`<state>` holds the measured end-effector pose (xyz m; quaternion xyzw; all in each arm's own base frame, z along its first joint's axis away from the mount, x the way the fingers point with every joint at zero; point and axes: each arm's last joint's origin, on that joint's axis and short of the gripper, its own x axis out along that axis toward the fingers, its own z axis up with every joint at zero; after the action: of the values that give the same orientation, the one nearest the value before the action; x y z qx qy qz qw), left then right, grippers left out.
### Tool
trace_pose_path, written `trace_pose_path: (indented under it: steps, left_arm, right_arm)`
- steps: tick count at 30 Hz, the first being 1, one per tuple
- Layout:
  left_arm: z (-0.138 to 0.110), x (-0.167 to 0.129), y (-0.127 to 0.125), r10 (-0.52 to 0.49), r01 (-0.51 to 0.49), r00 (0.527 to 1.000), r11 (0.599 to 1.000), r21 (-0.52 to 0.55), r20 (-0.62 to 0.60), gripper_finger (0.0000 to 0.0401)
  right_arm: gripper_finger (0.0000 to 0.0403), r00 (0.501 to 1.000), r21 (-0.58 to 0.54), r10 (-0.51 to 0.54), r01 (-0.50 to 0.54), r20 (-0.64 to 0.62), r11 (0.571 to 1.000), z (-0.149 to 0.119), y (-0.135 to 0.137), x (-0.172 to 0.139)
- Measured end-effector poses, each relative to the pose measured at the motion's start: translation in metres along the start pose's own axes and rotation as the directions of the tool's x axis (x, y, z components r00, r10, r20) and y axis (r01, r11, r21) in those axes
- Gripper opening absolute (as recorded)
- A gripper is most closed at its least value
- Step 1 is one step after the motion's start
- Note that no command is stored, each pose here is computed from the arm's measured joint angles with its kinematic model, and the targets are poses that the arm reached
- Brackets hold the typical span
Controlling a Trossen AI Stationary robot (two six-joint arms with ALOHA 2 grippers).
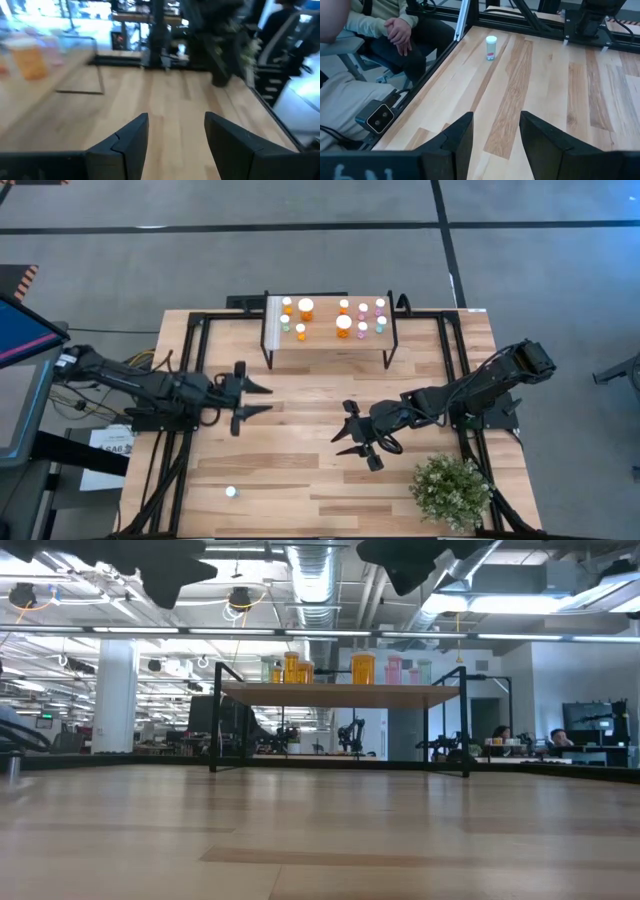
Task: Pick and place medicine bottles onto shelf by color
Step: Put the green pill bottle on the shelf
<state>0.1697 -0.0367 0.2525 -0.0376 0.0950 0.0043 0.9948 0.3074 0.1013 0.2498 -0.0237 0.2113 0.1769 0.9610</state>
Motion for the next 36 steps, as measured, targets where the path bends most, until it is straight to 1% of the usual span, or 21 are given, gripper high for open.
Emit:
trace_pose_path:
  steps: [3,7,10,13,17,22,25,29,33,36]
  left_arm:
    - [-0.009,0.001,-0.011,-0.055,0.055,0.997,0.998,0.004,-0.045,0.0181]
    - [-0.013,0.000,-0.023,-0.122,0.123,0.990,0.992,0.013,-0.067,0.0181]
    - [-0.017,-0.002,-0.031,-0.146,0.145,0.985,0.989,-0.021,-0.092,0.0181]
    - [-0.025,-0.008,-0.040,-0.136,0.127,0.979,0.990,-0.066,-0.150,0.0181]
    - [-0.037,-0.016,-0.054,-0.110,0.090,0.969,0.991,-0.100,-0.222,0.0176]
    - [-0.047,-0.027,-0.076,-0.131,0.105,0.964,0.987,-0.121,-0.229,0.0160]
    - [-0.053,-0.032,-0.087,-0.140,0.106,0.962,0.983,-0.153,-0.234,0.0154]
    - [-0.062,-0.034,-0.100,-0.157,0.094,0.956,0.964,-0.249,-0.249,0.0156]
    - [-0.076,-0.034,-0.109,-0.134,0.040,0.946,0.952,-0.303,-0.296,0.0163]
    - [-0.087,-0.035,-0.117,-0.143,0.023,0.933,0.939,-0.343,-0.329,0.0165]
  right_arm:
    - [0.0185,1.000,0.001,0.000,0.000,0.001,1.000,0.000,0.000,0.000]
    - [0.0183,1.000,0.009,0.000,0.000,0.003,1.000,0.000,0.000,0.000]
    - [0.0182,1.000,0.011,0.000,0.000,0.002,1.000,0.000,0.000,0.000]
    - [0.0184,1.000,0.018,0.000,0.000,0.002,1.000,0.000,0.000,0.000]
    - [0.0186,1.000,0.018,0.000,0.000,0.001,1.000,0.000,0.000,0.000]
    - [0.0187,1.000,0.018,0.000,0.000,0.001,1.000,0.000,0.000,0.000]
    - [0.0185,1.000,0.019,0.000,0.000,0.001,1.000,0.000,0.000,0.000]
    - [0.0185,1.000,0.019,0.000,0.000,0.000,1.000,0.000,0.000,0.000]
    - [0.0188,1.000,0.013,0.000,0.000,0.000,1.000,0.000,0.000,0.000]
    - [0.0189,1.000,0.011,0.000,0.000,-0.003,1.000,0.000,0.000,0.000]
